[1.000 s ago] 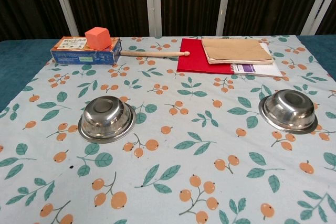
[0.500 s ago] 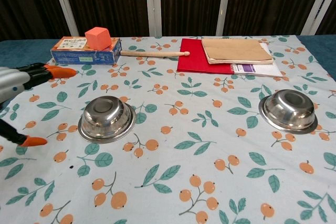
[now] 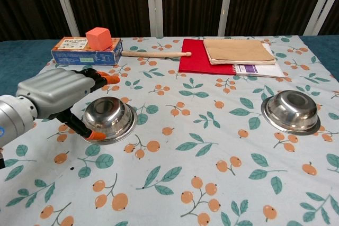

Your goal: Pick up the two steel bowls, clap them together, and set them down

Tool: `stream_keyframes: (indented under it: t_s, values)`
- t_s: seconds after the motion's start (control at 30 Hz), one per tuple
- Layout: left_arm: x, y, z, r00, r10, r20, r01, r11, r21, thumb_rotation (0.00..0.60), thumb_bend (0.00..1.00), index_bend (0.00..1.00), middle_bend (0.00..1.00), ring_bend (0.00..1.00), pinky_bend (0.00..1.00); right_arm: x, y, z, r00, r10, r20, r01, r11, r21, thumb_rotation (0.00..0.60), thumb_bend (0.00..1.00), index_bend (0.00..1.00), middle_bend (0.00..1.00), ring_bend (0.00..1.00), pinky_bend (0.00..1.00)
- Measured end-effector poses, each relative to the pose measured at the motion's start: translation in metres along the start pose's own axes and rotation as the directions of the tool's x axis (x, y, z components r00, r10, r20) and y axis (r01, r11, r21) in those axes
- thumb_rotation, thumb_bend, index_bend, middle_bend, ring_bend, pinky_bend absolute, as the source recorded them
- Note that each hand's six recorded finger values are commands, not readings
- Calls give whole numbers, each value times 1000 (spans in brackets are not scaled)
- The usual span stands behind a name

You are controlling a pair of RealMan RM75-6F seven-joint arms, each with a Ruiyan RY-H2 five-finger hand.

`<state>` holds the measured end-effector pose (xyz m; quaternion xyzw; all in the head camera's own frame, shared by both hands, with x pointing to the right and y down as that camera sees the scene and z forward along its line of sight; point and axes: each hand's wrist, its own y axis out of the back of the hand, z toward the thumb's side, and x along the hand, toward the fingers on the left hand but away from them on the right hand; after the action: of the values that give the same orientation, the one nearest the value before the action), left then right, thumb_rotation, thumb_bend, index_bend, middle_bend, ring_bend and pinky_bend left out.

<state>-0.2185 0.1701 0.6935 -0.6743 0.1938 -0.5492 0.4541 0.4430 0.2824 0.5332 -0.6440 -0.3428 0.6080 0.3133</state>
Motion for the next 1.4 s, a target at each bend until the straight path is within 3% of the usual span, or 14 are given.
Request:
stream_keyframes:
  t_s: [0.33,0.47,0.67,0.73,0.8,0.87,1.17,1.4]
  values:
    - [23,-14,10,994,-100,-42,102,994,42,371,173,0,64,0,212,1,6,-5,1000,-17,12,17,1000,-12,600,459,0,0,0,0]
    - [27,-14,14,993,-109,-43,111,993,48,391,183,31,160,68,316,1,6,-6,1000,-17,14,17,1000,-11,600,459,0,0,0,0]
    - [27,-12,19,994,-100,-35,102,993,65,400,191,158,255,152,416,0,5,-7,1000,-15,19,15,1000,-9,600,459,0,0,0,0]
    - [27,-12,20,995,-98,-32,100,993,68,443,203,201,304,207,470,0,5,-7,1000,-13,21,13,1000,-8,600,459,0,0,0,0]
    - [27,-12,21,995,-97,-29,99,993,69,543,222,265,379,284,519,1,4,-7,1000,-12,21,12,1000,-7,600,459,0,0,0,0]
    - [28,-13,21,995,-98,-29,100,993,69,593,235,311,436,342,563,1,4,-6,1000,-12,22,12,1000,-7,600,458,0,0,0,0]
    - [30,-9,21,998,-67,-23,68,997,44,600,273,424,540,437,665,0,3,-7,1000,-7,26,7,1000,-3,600,459,0,0,0,0]
    - [27,2,16,1000,1,-11,-2,1000,-27,600,278,431,550,444,673,-1,2,-6,1000,-4,26,4,1000,4,600,459,0,0,0,0]
